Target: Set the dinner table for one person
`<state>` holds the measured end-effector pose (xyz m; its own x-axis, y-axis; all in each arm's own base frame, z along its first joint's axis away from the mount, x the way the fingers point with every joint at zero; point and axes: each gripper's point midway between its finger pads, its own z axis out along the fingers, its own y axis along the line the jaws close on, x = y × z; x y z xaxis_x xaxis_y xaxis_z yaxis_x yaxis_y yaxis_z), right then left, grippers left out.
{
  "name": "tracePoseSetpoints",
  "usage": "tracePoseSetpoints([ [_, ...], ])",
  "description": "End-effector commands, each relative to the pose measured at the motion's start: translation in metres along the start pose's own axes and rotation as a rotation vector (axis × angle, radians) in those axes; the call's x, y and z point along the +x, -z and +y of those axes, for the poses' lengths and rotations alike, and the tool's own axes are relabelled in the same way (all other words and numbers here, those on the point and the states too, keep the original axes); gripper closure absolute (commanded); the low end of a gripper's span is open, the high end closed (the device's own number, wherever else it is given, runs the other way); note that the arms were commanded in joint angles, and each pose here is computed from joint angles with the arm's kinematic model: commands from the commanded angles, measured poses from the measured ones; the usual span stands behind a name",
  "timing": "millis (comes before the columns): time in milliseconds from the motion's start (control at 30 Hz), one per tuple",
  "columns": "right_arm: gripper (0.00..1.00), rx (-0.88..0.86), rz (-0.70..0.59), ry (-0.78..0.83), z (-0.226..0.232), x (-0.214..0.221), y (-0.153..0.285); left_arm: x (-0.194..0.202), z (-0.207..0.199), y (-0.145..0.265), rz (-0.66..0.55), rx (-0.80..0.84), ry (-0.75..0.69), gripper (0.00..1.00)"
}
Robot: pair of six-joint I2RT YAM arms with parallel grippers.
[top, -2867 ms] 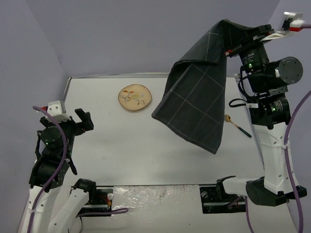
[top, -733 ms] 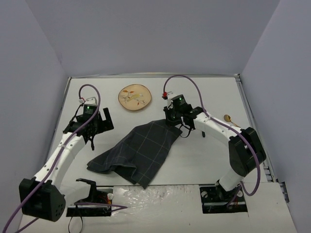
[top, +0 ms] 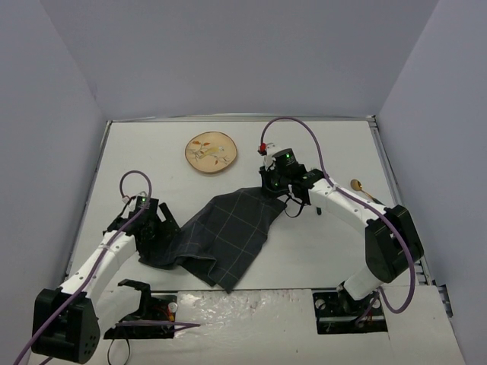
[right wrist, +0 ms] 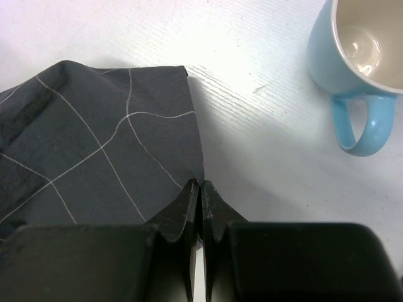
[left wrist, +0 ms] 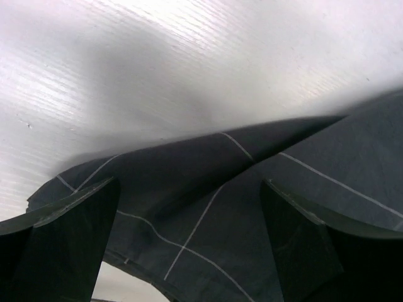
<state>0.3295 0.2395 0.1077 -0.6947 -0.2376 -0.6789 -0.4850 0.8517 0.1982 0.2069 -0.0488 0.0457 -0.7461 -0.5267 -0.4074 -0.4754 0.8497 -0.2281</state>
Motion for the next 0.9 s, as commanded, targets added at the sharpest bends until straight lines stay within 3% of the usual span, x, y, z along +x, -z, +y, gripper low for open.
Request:
tracePoseSetpoints([
  [0,1.00,-0.052,-0.098,-0.005,0.012,-0.027,0.014,-0.006,0.003,-0.015,-0.049,-0.035,0.108,0.16],
  [100,1.00,-0.059,-0.104,-0.006,0.014,-0.030,0.015,-0.003,0.002,-0.023,-0.029,-0.041,0.115,0.34],
  [167,1.00,-0.070,-0.113,-0.007,0.017,-0.035,0.016,-0.001,0.001,-0.028,-0.017,-0.044,0.117,0.53],
  [233,1.00,-0.087,-0.115,-0.008,0.021,-0.037,0.017,0.000,0.000,-0.032,-0.007,-0.044,0.123,0.66],
  [333,1.00,-0.101,-0.132,-0.006,0.026,-0.046,0.019,-0.002,-0.004,-0.035,-0.007,-0.036,0.138,0.96],
  [367,1.00,-0.103,-0.138,-0.005,0.027,-0.049,0.020,-0.004,-0.006,-0.035,-0.011,-0.033,0.139,1.00],
  [567,1.00,-0.116,-0.207,0.007,0.033,-0.079,0.032,-0.066,-0.041,0.012,-0.194,0.090,0.065,1.00],
  [733,1.00,-0.175,-0.299,0.034,0.049,-0.117,0.056,-0.136,-0.066,0.114,-0.483,0.224,-0.004,1.00],
  [867,1.00,-0.220,-0.346,0.052,0.061,-0.129,0.077,-0.147,-0.061,0.157,-0.602,0.270,-0.009,1.00],
])
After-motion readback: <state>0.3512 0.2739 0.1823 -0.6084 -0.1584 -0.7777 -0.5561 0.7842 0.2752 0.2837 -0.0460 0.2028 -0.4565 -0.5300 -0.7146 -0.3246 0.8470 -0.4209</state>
